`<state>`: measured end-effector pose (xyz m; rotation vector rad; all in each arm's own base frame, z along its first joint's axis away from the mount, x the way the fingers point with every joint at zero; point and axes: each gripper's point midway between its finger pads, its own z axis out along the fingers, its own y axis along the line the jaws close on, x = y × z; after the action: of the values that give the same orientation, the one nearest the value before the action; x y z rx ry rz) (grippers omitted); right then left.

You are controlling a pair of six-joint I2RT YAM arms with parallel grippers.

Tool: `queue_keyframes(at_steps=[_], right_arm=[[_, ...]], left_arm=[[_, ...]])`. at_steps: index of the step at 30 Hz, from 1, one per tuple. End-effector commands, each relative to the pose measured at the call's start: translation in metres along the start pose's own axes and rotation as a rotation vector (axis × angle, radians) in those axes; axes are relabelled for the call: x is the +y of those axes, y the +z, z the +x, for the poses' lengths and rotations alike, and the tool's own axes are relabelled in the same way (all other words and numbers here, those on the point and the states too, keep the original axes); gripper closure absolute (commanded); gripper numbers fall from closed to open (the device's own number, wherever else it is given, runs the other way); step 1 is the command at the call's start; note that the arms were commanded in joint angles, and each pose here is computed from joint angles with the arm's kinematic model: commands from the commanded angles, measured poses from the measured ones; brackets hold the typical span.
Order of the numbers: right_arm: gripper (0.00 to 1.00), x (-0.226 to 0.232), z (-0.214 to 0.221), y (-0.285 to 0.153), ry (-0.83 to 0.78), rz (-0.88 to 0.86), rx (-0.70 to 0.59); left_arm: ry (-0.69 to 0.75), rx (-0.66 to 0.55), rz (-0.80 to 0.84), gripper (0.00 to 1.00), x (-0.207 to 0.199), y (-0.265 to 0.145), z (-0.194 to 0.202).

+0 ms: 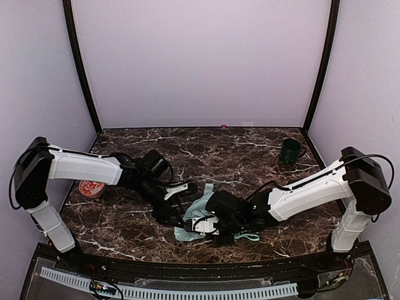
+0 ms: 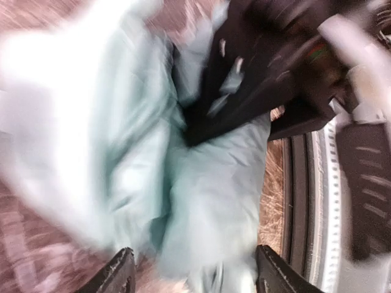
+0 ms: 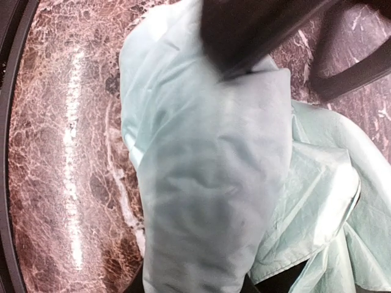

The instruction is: Put away the umbrella

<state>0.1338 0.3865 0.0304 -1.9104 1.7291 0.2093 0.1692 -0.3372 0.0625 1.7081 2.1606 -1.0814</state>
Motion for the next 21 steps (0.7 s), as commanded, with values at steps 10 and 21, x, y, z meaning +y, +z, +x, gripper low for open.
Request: queue_keyframes(at_steps=[10,21], right_arm=[[0.96,0.05,0.058,0.009,0.449,-0.634,0.269],[0.89,0.056,0.061,0.01,0.568,-0.907,0.372]], left_arm=[[0.683,-0.448,-0.695,0.63,-0.048,-0.113,-0.054],[0.968,-0.074,-0.563,0.34,-0.046,-0.039,-0.005]])
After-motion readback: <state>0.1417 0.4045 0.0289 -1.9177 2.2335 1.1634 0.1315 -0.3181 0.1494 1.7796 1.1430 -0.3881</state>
